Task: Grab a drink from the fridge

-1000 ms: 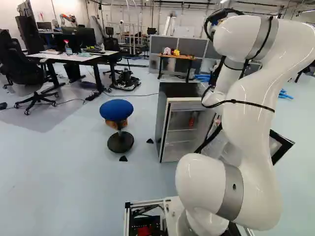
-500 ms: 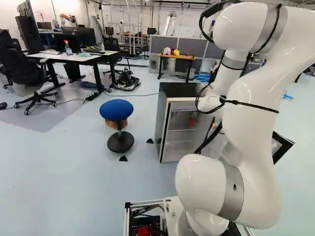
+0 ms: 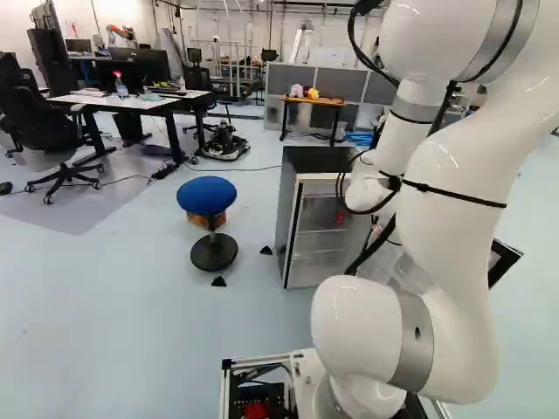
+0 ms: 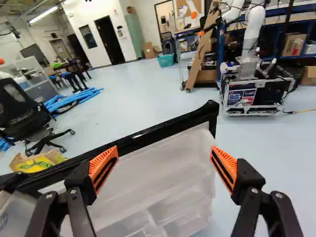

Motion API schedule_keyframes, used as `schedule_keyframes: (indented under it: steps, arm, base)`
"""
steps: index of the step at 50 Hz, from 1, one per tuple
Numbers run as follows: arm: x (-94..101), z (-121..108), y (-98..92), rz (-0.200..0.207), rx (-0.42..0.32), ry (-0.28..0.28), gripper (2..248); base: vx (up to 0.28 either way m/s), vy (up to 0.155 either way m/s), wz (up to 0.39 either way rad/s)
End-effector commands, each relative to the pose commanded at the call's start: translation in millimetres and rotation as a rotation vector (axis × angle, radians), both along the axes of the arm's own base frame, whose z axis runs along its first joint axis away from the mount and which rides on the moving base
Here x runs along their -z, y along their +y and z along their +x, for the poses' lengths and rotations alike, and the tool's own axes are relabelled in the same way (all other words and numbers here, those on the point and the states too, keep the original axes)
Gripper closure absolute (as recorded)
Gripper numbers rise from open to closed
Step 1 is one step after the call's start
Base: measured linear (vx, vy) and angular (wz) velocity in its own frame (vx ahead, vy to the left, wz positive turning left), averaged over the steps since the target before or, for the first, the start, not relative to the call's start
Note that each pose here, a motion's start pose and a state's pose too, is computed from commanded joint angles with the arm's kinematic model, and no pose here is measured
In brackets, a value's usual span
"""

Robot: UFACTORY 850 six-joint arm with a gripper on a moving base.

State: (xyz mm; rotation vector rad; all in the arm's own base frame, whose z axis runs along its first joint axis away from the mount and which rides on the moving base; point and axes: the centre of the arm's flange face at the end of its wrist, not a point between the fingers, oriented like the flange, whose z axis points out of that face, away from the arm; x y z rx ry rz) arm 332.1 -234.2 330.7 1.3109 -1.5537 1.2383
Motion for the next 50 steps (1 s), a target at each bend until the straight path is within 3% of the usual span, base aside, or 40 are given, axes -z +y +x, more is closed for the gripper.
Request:
schedule_keyframes:
  steps: [11,31,50]
  arm:
    - [-0.3,-12,18.7,-0.013,-0.134,0.032,3]
    - [16.6,-29,51.1,-0.012,-0.38,0.119,3]
    - [34.8,-23,66.1,-0.007,-0.589,0.18,3]
  base:
    - [0.0,0.0,0.0]
    - [0.0,0.0,0.0]
    - [0.0,0.0,0.0]
